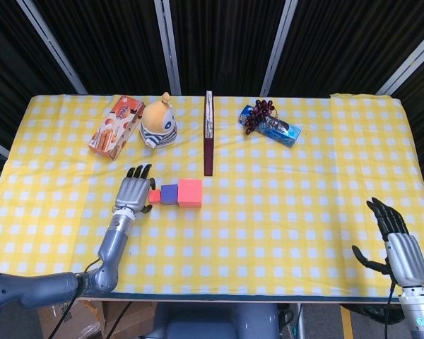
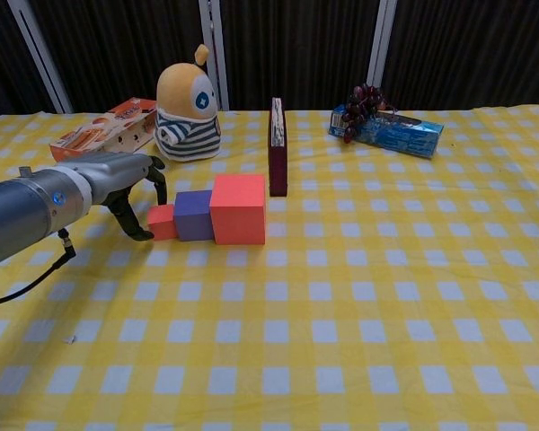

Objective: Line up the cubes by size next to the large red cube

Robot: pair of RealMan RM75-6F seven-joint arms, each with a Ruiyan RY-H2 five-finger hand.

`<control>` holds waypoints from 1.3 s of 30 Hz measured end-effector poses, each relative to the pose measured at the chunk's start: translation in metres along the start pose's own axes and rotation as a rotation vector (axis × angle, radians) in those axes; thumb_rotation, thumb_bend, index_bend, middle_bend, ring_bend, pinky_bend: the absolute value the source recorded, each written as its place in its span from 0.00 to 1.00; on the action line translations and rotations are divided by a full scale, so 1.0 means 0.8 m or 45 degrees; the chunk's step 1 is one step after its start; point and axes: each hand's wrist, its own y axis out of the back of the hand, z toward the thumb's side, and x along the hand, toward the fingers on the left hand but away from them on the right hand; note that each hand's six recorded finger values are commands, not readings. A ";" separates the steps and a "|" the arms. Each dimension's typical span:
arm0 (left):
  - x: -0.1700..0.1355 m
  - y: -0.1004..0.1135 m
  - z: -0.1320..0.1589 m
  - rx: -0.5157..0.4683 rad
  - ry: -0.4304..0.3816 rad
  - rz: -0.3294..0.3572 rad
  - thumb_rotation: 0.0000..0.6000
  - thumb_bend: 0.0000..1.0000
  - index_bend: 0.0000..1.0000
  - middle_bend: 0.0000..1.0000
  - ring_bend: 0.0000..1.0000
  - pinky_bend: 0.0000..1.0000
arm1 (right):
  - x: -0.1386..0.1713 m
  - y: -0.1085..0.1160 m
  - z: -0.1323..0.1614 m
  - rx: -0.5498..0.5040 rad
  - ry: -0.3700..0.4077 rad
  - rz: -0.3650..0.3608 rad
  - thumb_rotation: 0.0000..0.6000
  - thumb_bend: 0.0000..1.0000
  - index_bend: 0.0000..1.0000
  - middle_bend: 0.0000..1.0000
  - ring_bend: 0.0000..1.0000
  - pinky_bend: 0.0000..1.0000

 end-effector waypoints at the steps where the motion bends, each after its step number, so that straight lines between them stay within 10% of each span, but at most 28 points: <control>1: 0.000 0.000 -0.001 0.000 0.003 0.002 1.00 0.27 0.37 0.00 0.00 0.08 | 0.000 0.000 0.000 0.000 0.000 0.000 1.00 0.36 0.00 0.00 0.00 0.01; 10: -0.009 0.007 -0.011 -0.039 0.018 0.015 1.00 0.27 0.30 0.00 0.00 0.08 | 0.000 0.001 -0.001 0.001 -0.003 -0.002 1.00 0.36 0.00 0.00 0.00 0.01; 20: -0.058 0.007 -0.045 -0.038 0.006 -0.021 1.00 0.49 0.29 0.00 0.00 0.08 | 0.000 0.001 0.001 0.002 -0.001 -0.005 1.00 0.36 0.00 0.00 0.00 0.01; 39: -0.071 -0.016 -0.052 -0.015 0.013 -0.070 1.00 0.49 0.27 0.00 0.00 0.08 | 0.000 0.001 0.001 0.000 -0.001 -0.013 1.00 0.36 0.00 0.00 0.00 0.01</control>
